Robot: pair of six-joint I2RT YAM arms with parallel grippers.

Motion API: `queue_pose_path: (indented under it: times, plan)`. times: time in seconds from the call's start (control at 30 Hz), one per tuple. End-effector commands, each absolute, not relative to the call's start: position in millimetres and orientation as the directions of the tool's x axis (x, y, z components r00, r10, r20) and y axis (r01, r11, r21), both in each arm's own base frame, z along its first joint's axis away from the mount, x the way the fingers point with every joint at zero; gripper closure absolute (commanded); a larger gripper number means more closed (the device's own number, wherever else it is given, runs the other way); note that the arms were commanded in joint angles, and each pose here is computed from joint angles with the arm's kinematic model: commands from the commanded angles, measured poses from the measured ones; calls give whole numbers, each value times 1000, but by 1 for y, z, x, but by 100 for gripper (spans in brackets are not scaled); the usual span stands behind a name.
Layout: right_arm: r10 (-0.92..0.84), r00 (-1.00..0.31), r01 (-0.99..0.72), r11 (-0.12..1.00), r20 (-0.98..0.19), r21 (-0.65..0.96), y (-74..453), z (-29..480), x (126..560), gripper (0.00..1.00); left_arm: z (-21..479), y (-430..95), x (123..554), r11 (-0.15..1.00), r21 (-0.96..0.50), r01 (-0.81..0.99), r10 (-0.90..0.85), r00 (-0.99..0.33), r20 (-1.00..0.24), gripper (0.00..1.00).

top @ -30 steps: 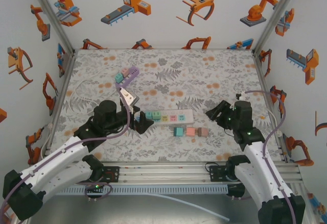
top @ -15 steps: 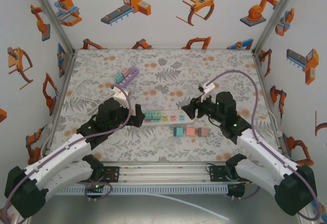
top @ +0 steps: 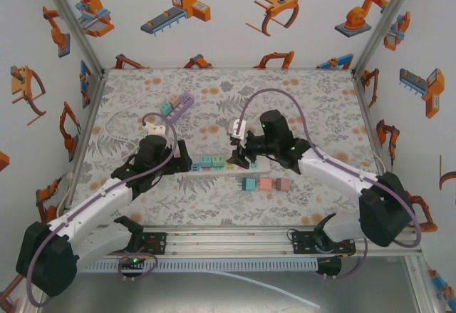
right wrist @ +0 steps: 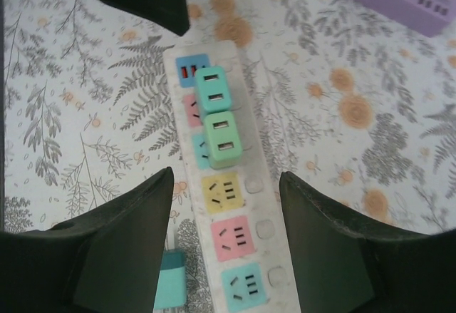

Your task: Pull the plug off the socket

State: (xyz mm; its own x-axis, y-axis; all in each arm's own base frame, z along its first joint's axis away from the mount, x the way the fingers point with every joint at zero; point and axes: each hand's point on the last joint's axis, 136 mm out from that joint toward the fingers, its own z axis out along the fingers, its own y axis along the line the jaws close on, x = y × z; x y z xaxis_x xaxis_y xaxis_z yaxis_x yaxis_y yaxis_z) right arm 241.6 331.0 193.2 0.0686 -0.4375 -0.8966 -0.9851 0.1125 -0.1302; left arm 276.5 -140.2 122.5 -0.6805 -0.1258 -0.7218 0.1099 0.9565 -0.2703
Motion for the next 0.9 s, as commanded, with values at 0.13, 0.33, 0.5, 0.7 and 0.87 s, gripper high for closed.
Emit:
queue_pose_path:
  times: [0.13, 0.33, 0.5, 0.7, 0.87]
  plan:
    - [-473, 137, -991, -57, -870, -125, 358, 170, 236, 42, 107, -142, 280, 954, -293, 60, -159, -729, -666, 3]
    - [-505, 119, -993, -71, -855, -96, 369, 148, 245, 43, 90, -147, 280, 955, -289, 63, -139, -767, -627, 3]
    - [-531, 108, -994, -78, -841, -78, 374, 132, 250, 45, 79, -151, 281, 956, -286, 67, -124, -790, -601, 3]
    - [-557, 90, -995, -76, -826, -58, 378, 120, 253, 52, 71, -152, 281, 961, -270, 65, -108, -808, -580, 2]
    - [-564, 84, -995, -84, -821, -43, 382, 112, 253, 56, 61, -148, 279, 968, -244, 54, -95, -825, -558, 0]
